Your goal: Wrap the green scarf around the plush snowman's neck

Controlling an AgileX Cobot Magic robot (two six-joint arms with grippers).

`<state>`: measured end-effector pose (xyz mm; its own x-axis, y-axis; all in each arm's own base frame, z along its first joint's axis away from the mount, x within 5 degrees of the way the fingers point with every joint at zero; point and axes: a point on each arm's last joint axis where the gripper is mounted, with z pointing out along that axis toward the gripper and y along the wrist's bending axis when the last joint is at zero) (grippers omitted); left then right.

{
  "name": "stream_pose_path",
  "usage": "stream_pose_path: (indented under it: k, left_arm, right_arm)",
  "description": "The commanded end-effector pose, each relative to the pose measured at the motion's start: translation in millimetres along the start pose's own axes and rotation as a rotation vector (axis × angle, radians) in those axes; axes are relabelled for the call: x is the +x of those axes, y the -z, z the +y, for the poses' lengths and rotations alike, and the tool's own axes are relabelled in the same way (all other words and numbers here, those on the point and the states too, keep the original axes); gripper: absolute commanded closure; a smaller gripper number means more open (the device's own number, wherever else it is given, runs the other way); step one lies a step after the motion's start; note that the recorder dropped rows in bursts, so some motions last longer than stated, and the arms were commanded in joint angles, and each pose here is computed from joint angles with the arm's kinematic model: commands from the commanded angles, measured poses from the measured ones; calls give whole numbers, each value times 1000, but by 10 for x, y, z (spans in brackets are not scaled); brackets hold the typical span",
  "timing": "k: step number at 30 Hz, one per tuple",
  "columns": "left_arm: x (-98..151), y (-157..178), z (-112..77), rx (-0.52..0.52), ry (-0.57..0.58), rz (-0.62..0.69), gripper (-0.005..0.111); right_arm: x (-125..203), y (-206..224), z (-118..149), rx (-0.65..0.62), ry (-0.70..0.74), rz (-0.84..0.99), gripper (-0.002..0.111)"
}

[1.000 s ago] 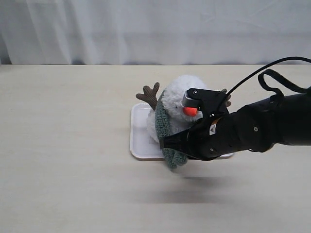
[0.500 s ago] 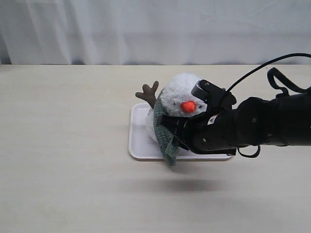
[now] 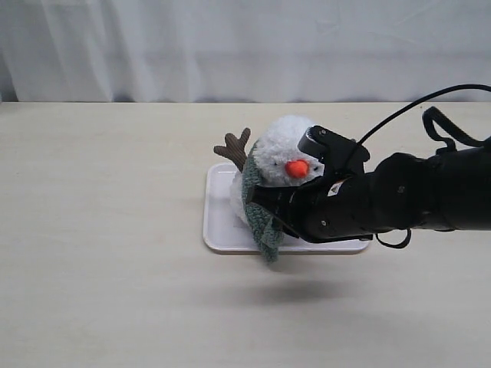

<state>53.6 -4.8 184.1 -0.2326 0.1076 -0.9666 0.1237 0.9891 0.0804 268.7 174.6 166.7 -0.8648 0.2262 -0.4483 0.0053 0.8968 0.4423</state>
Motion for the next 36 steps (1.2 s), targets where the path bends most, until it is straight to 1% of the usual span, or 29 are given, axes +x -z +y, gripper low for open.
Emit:
stream_pose_path:
  k: [1,3,5,7,9,11,12,14,19,23,29,33,36]
  left_arm:
    - [-1,-1,-1,1,0,-11,107]
    - [-1,-1,-1,1,0,-11,107]
    - [-1,-1,-1,1,0,-11,107]
    - [-1,-1,-1,1,0,-11,107]
    - [-1,-1,-1,1,0,-11,107]
    - [-1,-1,-1,1,0,-11,107]
    - [-1,-1,-1,1,0,-11,107]
    - [1,-1,-1,0,-2,-9,107]
    - [1,-1,-1,1,0,-9,107]
    - [1,-1,-1,1,0,-9,107]
    - [1,-1,-1,1,0,-9,107]
    - [1,-1,-1,1,0,-9,107]
    - [1,-1,-1,1,0,-9,107]
  right_arm:
    - [16,1,-10,6,149,8,104]
    - [16,1,-10,6,154,8,103]
    - [16,1,-10,6,169,8,97]
    - [28,1,-13,8,173,22,85]
    - [43,4,-10,10,176,48,69]
    - [56,6,-10,12,182,66,56]
    - [63,13,-10,13,184,75,51]
    - [75,24,-10,13,207,90,46]
    - [99,108,-12,19,283,136,45]
    - [110,226,13,10,293,164,45]
    - [200,396,-20,44,361,291,45]
    - [237,512,-21,48,372,344,45]
    - [227,599,-12,48,407,334,49]
